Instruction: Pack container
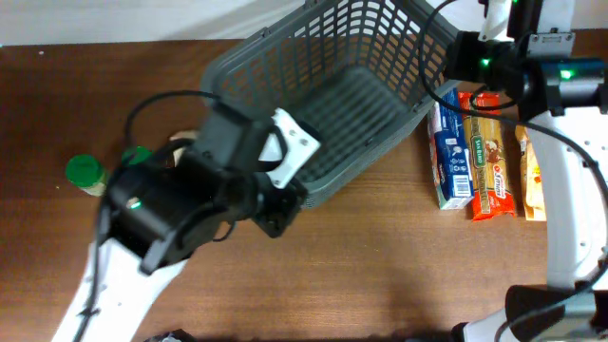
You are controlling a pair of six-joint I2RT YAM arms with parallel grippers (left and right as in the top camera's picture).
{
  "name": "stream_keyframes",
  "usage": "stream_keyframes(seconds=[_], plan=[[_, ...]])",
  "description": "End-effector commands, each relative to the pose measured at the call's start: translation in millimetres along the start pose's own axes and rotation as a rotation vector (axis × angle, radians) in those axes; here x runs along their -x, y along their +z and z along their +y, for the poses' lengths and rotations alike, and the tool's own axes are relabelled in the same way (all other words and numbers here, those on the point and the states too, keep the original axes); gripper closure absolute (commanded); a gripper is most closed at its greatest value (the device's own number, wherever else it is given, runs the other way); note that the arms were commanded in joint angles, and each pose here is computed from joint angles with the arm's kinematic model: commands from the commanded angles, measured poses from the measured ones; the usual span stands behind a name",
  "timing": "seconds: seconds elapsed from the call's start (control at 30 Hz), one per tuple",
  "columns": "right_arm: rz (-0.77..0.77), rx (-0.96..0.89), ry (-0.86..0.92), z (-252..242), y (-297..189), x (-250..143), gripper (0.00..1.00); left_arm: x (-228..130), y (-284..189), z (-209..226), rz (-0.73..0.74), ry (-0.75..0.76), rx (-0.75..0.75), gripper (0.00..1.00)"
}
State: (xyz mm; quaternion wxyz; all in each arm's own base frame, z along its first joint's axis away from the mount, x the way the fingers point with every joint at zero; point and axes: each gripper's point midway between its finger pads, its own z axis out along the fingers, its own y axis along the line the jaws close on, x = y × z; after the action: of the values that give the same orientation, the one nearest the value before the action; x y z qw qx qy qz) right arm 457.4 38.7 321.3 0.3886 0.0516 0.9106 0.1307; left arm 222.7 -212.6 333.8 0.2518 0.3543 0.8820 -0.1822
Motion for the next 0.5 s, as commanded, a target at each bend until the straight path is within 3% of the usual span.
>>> stream_keyframes(seconds=[0.0,0.47], plan=[[0.023,0.051,0.007,9,11,-1,0.96,-3,21,-28,0.073,0.122,-0.100,0.98],[0.150,0.051,0.031,4,31,-30,0.96,-11,98,-29,0.272,0.201,-0.139,0.98]])
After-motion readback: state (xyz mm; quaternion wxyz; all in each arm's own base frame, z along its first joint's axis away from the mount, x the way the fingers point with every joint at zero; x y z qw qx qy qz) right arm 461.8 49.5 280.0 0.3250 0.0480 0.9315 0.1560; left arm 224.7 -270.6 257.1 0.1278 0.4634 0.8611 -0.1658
